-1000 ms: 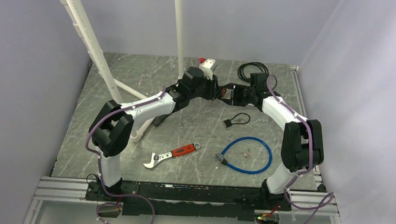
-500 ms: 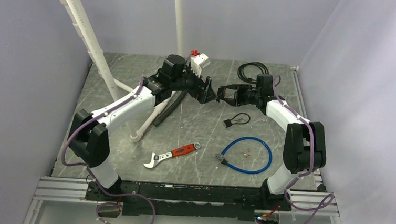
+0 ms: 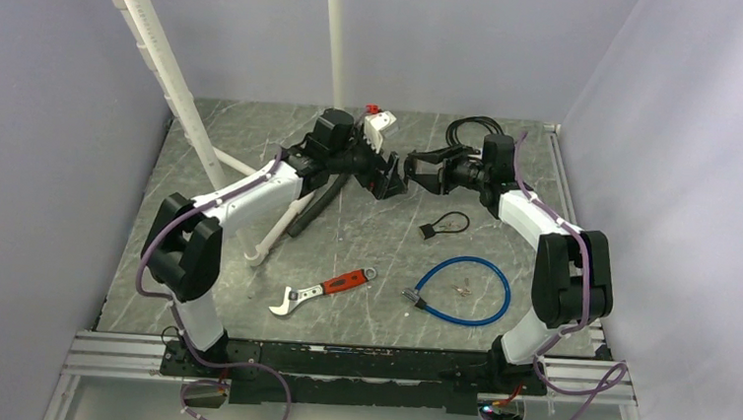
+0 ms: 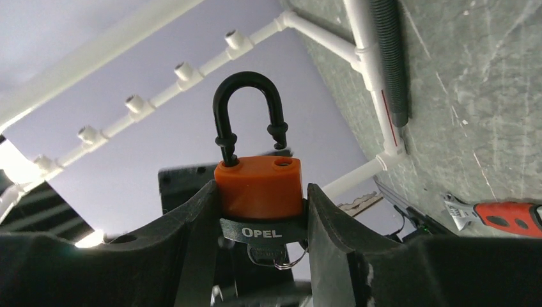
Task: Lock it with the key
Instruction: Insert the key into the lock.
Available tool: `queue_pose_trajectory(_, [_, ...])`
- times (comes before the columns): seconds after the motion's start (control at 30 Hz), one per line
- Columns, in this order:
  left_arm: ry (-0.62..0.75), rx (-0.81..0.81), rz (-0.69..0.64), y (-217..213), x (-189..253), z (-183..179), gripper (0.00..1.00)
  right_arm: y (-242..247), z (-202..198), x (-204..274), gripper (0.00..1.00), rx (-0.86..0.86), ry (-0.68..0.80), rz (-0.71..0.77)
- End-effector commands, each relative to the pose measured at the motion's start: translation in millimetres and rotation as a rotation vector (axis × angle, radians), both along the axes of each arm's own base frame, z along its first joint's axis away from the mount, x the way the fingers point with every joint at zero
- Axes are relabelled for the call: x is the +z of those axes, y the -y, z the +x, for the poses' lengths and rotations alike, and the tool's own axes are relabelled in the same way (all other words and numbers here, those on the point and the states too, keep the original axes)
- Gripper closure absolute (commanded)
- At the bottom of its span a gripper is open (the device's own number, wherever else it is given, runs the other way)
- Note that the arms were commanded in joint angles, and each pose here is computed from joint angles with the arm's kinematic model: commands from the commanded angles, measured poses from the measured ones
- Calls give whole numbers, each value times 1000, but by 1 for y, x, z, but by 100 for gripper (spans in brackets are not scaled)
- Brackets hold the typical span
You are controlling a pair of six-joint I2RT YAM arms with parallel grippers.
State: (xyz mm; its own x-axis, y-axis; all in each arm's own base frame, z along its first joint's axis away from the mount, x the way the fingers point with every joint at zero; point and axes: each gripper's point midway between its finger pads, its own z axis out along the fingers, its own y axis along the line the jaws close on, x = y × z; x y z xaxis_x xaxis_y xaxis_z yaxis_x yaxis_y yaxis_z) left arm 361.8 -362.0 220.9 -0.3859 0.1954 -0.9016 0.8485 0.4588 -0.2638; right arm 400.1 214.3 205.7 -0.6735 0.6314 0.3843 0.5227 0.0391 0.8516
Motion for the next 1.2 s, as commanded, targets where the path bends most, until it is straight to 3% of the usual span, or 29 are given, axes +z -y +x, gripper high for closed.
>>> queue_pose_trajectory(0.0, [80, 51, -40, -2, 15, 32, 6, -12, -18, 61, 100, 133, 297, 65])
queue_pose_trajectory(0.2, [-27, 69, -111, -8, 18, 53, 9, -14, -28, 66, 100, 205, 377, 72])
queue_pose_trajectory(0.37, [62, -124, -135, -9, 24, 12, 1, 0, -17, 61, 100, 163, 355, 71])
queue_pose_trajectory(0.53, [132, -209, -126, -12, 32, -13, 0, 2, -10, 65, 100, 148, 366, 70])
queue_pose_trajectory(0.8, [176, -118, -200, 6, 62, 2, 1, -5, -12, 64, 100, 167, 377, 62])
queue_pose_trajectory(1.03, [167, 84, -184, -3, 59, 45, 1, -17, -25, 71, 100, 217, 415, 66])
queue_pose_trajectory(1.17, [136, 107, -172, -7, 53, 57, 1, -19, -29, 70, 100, 232, 418, 74])
